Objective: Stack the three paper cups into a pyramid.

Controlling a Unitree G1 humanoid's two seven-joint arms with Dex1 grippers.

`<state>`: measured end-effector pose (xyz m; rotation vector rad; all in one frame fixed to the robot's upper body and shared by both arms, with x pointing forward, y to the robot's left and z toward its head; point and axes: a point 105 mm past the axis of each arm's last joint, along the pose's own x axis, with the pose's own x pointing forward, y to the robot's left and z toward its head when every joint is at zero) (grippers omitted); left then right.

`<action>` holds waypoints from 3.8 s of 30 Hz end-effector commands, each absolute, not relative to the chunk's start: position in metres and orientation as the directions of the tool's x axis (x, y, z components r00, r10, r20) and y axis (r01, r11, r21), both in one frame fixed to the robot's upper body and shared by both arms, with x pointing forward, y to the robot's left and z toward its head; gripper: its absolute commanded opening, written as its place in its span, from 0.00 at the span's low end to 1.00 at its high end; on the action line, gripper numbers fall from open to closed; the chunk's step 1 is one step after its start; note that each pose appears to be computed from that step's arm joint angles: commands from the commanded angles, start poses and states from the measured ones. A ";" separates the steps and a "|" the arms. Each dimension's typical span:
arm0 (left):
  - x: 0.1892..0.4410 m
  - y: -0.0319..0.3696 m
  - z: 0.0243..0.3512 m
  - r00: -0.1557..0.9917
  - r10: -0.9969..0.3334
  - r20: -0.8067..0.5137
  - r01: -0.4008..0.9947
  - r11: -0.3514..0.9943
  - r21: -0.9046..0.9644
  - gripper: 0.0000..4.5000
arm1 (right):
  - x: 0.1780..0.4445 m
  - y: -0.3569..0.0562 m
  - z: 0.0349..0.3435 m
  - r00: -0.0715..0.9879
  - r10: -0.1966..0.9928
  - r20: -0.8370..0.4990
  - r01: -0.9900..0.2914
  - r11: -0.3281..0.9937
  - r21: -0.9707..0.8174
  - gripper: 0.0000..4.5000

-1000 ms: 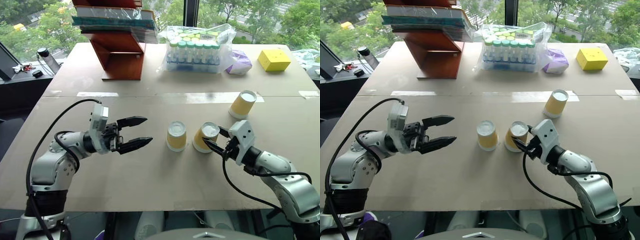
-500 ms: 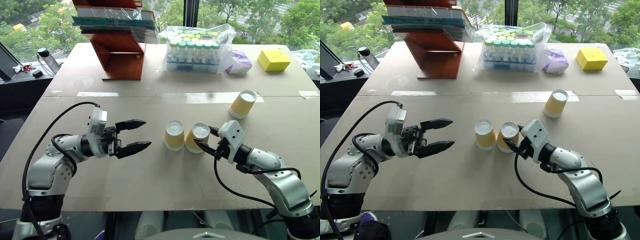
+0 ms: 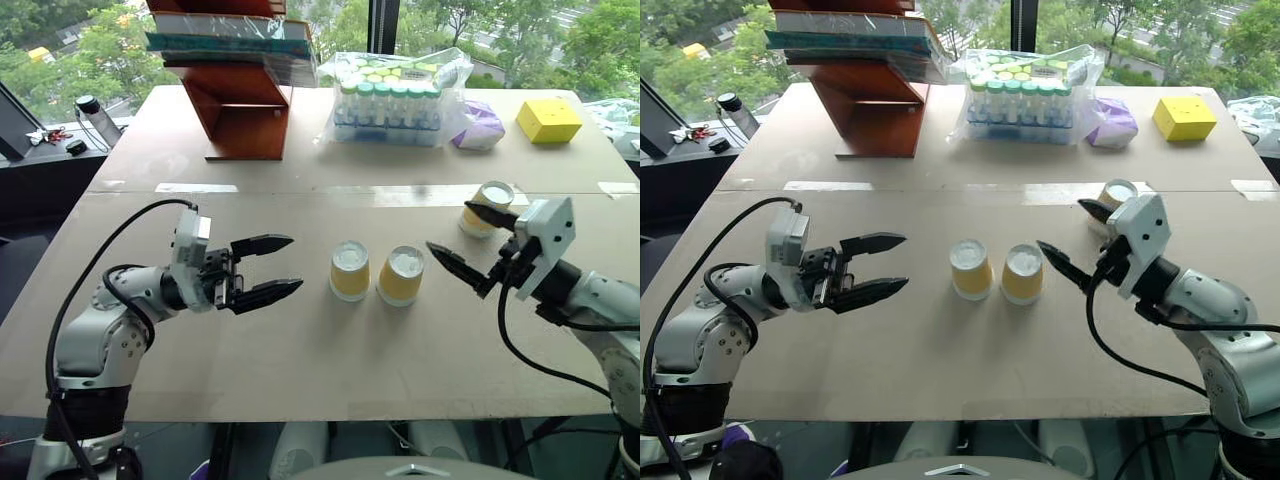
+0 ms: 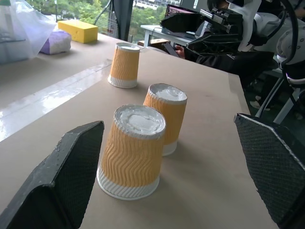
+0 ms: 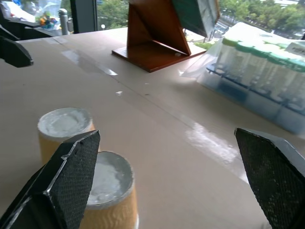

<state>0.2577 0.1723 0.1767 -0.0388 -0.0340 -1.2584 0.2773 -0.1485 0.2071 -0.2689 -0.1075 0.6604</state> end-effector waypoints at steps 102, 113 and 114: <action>0.247 0.239 0.111 0.647 -0.763 0.006 0.759 0.642 -0.107 1.00 | 0.197 -0.179 0.207 0.670 0.736 -0.096 -0.734 0.637 -0.236 0.98; 0.229 0.246 0.087 0.643 -0.757 -0.117 0.750 0.653 -0.104 1.00 | 0.142 -0.223 0.124 0.736 0.622 -0.267 -0.666 0.735 -0.126 0.98; 0.231 0.245 0.086 0.632 -0.763 -0.134 0.758 0.645 -0.094 1.00 | 0.143 -0.222 0.121 0.739 0.621 -0.262 -0.664 0.737 -0.124 0.98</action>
